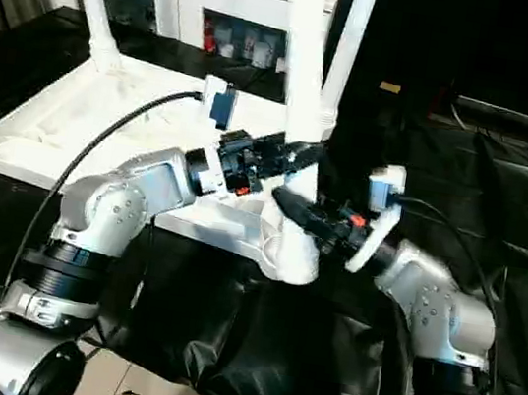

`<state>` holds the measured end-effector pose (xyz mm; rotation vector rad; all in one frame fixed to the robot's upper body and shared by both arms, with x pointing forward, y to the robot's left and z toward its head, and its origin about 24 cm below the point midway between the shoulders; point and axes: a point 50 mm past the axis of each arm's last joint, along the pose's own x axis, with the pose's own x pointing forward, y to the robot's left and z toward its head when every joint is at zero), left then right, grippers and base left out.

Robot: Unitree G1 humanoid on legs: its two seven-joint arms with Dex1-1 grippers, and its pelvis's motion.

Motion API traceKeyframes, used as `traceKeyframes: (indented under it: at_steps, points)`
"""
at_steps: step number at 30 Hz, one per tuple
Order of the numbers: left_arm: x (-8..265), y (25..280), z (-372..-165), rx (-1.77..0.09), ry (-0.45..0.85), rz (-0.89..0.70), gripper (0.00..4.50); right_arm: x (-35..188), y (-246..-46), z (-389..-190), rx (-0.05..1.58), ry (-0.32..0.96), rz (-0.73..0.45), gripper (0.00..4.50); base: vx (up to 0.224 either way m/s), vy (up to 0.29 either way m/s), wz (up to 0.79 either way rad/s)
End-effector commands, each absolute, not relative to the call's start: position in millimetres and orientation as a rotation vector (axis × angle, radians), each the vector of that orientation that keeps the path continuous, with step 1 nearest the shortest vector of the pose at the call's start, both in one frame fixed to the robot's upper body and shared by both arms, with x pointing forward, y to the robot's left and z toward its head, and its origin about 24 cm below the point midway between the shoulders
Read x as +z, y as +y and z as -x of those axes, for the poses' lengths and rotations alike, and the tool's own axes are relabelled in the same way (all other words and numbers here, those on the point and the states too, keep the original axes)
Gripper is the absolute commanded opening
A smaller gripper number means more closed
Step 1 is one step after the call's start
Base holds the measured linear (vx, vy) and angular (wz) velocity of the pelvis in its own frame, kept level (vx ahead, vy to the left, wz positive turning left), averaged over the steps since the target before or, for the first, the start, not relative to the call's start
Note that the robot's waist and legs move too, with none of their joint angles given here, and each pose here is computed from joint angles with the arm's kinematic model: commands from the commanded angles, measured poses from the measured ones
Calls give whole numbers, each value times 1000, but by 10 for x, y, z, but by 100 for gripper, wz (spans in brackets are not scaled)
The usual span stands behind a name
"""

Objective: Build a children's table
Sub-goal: Pick table leg

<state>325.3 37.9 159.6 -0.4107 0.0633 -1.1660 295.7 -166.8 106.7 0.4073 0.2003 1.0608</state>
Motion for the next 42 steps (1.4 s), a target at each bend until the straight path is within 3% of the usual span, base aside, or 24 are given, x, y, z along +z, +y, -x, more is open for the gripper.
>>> traceKeyframes:
  at_steps: [1,9,14,32,33,42]
  points:
    - [1717,384,-3232,-1191,1,341,187,1135,-1679,-3005,1020,204,-300,300,0,0,0]
    - [1757,420,-3269,-1191,4,218,187,1210,-1614,-3019,1018,221,-203,301,0,0,0]
    - [1773,404,-3286,-1208,3,172,187,1157,-1531,-2990,1041,264,-84,301,0,0,0]
    - [1733,406,-3272,-1226,27,122,187,1051,-1459,-3001,1029,315,-69,301,0,0,0]
    - [1729,405,-3269,-1227,28,121,187,1047,-1456,-2997,1033,316,-69,274,0,0,0]
    - [1722,394,-3261,-1234,32,120,186,987,-1442,-2978,1051,348,-63,204,0,0,0]
